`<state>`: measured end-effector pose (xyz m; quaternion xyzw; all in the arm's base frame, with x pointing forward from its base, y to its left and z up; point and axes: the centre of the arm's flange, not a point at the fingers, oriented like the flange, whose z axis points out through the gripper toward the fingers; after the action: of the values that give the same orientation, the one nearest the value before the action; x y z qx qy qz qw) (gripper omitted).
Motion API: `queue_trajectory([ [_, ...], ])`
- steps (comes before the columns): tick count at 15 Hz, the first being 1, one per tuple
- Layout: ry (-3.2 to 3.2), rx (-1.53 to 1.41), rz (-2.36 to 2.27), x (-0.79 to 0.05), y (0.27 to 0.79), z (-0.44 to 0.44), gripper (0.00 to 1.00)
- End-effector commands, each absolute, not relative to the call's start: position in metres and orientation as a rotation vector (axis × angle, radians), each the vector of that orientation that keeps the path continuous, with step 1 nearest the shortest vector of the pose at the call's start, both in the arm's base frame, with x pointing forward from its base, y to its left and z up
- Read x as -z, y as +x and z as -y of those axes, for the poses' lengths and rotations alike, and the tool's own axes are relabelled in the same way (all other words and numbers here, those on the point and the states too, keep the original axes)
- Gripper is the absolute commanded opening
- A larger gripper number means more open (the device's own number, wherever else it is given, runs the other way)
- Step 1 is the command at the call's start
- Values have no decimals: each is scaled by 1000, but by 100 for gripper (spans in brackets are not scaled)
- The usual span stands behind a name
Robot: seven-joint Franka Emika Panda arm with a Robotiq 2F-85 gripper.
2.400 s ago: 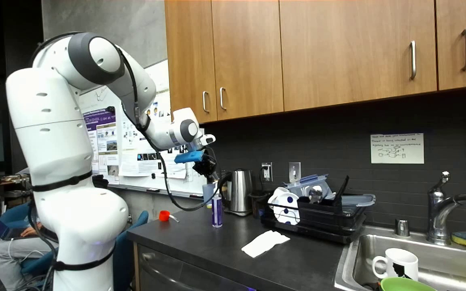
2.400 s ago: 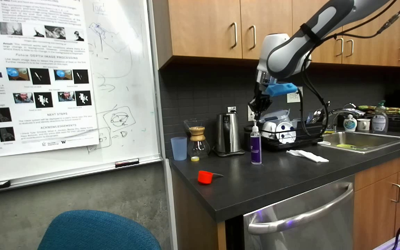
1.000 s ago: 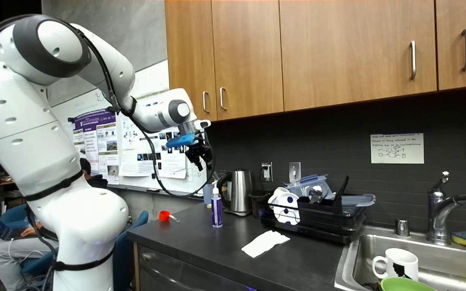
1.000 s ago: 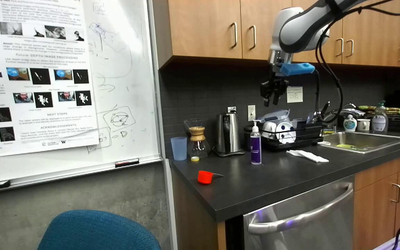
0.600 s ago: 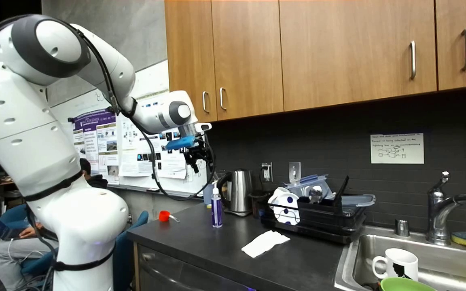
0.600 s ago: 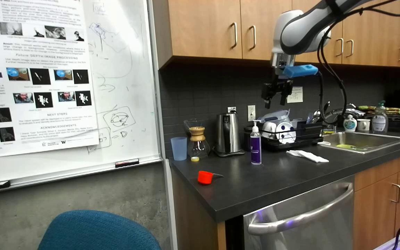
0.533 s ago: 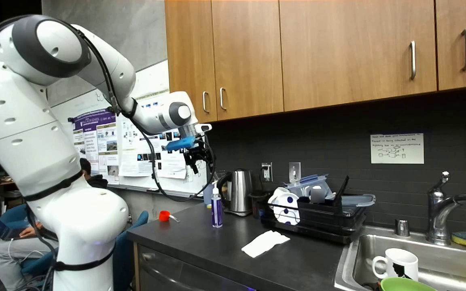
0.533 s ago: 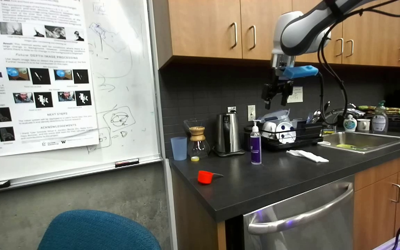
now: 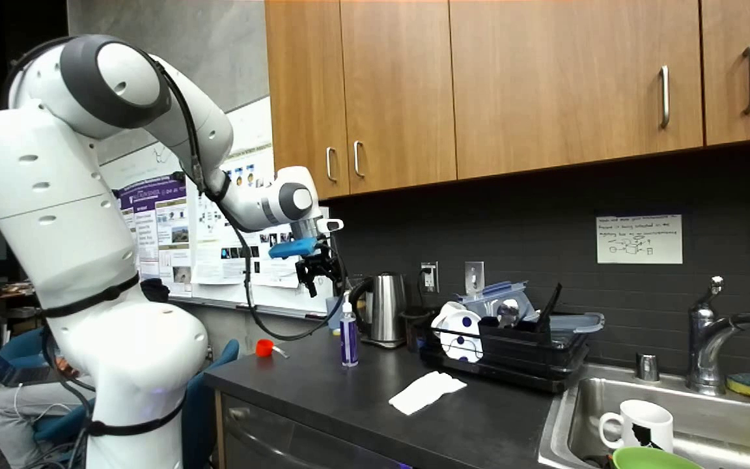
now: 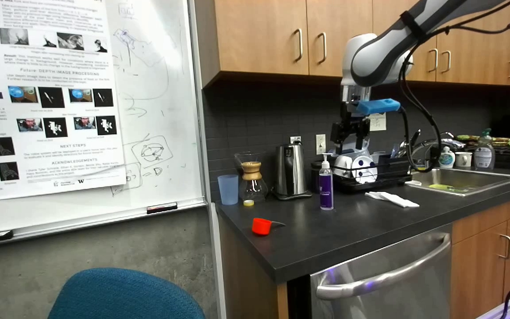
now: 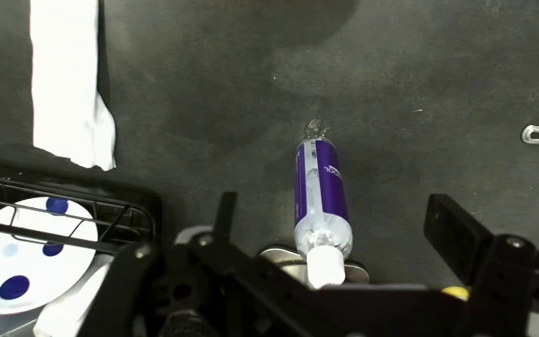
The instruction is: Press the bottle downwards and then move it forward to the left
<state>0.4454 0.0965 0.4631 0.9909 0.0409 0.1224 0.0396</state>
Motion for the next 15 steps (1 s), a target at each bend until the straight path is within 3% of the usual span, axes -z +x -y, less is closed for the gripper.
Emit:
queue_trajectory([
  [1,3064,-365,-160,-449,465,-109,100],
  [15,3035,-400,-228,-446,531,-130,100],
])
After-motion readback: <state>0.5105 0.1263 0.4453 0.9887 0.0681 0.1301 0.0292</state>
